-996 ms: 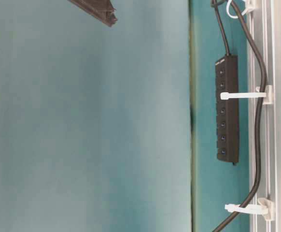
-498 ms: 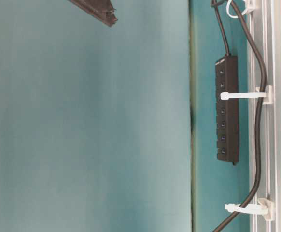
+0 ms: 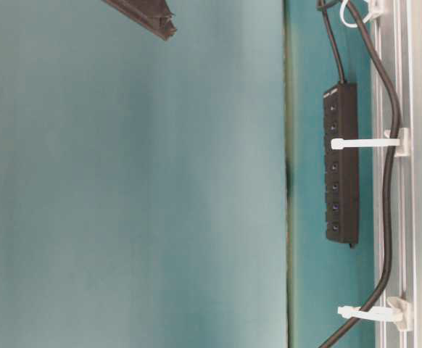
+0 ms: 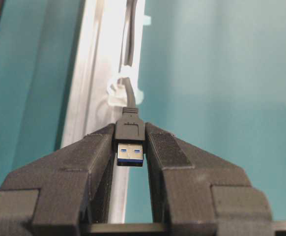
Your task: Pass the USB cable through three rings with both arms.
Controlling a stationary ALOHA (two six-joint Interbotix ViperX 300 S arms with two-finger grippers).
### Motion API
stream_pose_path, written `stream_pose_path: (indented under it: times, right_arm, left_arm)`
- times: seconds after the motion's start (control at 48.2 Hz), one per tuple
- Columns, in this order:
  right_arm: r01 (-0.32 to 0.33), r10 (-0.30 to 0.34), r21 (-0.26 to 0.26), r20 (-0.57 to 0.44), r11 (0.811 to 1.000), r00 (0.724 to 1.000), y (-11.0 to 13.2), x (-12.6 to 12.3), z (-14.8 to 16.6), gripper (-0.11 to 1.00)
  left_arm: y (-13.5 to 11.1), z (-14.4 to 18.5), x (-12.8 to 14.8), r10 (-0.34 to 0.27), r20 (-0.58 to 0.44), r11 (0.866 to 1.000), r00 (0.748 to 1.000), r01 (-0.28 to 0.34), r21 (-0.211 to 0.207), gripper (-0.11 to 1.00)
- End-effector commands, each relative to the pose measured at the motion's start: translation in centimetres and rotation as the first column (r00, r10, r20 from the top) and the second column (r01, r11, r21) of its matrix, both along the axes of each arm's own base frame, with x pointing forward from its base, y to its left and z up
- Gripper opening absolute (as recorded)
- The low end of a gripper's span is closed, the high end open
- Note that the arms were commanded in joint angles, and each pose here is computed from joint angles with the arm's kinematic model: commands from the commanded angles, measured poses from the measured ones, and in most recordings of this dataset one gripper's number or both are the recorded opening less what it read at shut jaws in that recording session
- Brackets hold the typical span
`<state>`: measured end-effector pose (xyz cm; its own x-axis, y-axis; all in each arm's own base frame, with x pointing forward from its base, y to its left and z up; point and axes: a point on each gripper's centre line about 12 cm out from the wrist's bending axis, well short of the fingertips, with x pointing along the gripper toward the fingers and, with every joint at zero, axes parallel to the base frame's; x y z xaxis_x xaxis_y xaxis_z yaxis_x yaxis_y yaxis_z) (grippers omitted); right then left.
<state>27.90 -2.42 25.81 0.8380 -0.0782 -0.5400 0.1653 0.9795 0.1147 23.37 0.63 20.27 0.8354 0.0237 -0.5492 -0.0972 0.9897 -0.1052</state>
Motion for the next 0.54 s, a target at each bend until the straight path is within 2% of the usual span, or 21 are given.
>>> stream_pose_path:
  times: [0.0, 0.519]
  right_arm:
    - [-0.001, 0.001, 0.001, 0.036, 1.0, 0.999, 0.06, 0.34, 1.1, 0.88]
    - [0.0, 0.0, 0.003, 0.031, 1.0, 1.0, 0.06, 0.33, 0.98, 0.88]
  left_arm:
    - [0.02, 1.01, 0.55, -0.002, 0.035, 1.0, 0.999, 0.001, 0.004, 0.23]
    - [0.02, 0.98, 0.53, -0.002, 0.032, 1.0, 0.999, 0.001, 0.004, 0.23]
